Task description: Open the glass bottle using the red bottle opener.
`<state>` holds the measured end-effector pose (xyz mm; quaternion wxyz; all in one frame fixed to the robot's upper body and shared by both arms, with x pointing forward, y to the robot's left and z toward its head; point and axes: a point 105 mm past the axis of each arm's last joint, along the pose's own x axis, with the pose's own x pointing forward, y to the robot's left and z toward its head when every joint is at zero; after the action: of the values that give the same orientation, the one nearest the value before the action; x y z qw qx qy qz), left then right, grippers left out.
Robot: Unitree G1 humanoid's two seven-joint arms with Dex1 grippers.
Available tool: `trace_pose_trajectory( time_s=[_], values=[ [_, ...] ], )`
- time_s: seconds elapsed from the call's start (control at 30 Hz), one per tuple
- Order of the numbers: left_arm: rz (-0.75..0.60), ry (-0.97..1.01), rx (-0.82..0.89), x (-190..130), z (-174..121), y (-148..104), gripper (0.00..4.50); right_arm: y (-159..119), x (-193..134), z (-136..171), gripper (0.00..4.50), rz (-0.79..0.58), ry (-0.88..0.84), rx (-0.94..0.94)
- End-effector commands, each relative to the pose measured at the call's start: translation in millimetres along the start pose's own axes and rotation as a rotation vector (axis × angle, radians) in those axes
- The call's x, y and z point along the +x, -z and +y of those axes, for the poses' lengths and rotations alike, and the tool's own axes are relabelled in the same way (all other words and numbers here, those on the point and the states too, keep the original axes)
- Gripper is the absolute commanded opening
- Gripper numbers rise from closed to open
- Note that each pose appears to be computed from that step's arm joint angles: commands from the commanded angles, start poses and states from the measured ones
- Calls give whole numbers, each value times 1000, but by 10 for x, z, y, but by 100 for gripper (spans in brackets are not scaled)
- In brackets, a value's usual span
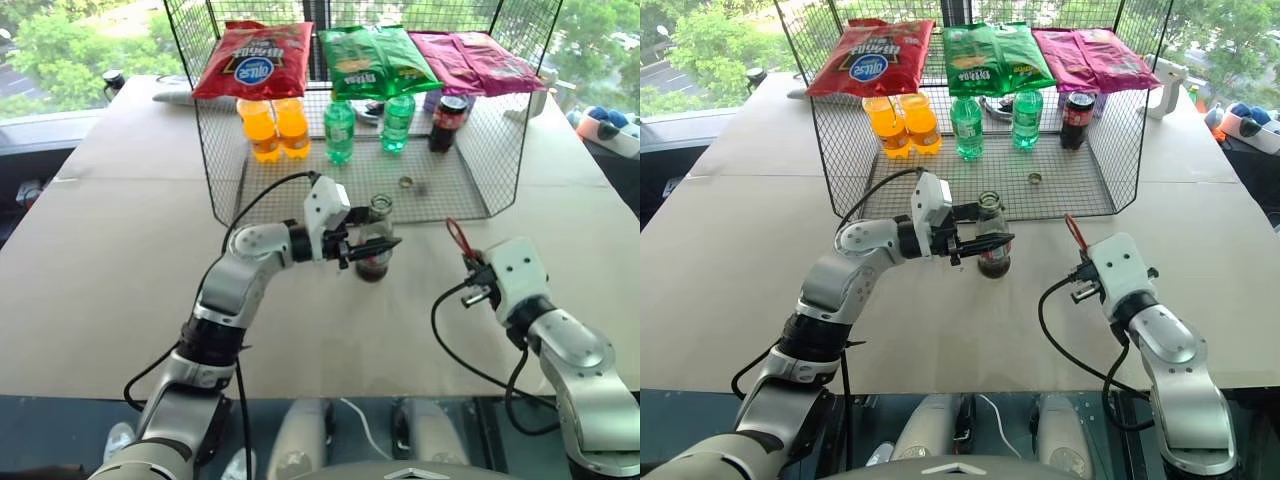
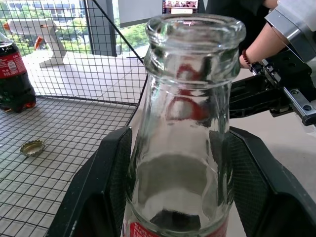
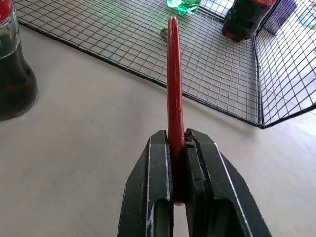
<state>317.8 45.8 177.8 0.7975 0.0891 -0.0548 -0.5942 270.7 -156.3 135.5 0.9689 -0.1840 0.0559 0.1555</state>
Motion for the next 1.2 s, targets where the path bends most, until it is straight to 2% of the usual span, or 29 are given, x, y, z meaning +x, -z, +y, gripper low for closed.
trace_pose_trajectory(
  time_s=[0.03, 0.07, 0.1, 0.37, 0.43, 0.5, 0.7, 0.97, 1.2],
  values=[
    [-19, -3, 46, -14, 30, -114, 366, -78, -8, -18, 0, -37, 15, -11],
    [-19, -1, 45, -15, 29, -114, 413, -73, -6, -16, 0, -36, 15, -8],
    [-19, -1, 45, -17, 30, -113, 435, -71, -3, -13, 0, -34, 14, -6],
    [-18, -8, 49, -33, 48, -116, 435, -9, 11, -14, 0, -4, -8, 37],
    [-21, -13, 50, -49, 51, -128, 450, 33, 23, -27, 90, 17, -12, 65],
    [-25, -14, 49, -74, 46, -145, 450, 95, 45, -45, 162, 45, -14, 98],
    [-31, -29, 42, -228, 41, -183, 450, 215, 80, -89, 449, 97, -24, 146],
    [-34, -48, -17, -554, -14, -225, 450, -13, -4, -128, 449, 0, -47, 133],
    [18, -136, -94, -857, -41, -125, 450, -64, -265, -142, 449, -40, -144, 111]
  ],
)
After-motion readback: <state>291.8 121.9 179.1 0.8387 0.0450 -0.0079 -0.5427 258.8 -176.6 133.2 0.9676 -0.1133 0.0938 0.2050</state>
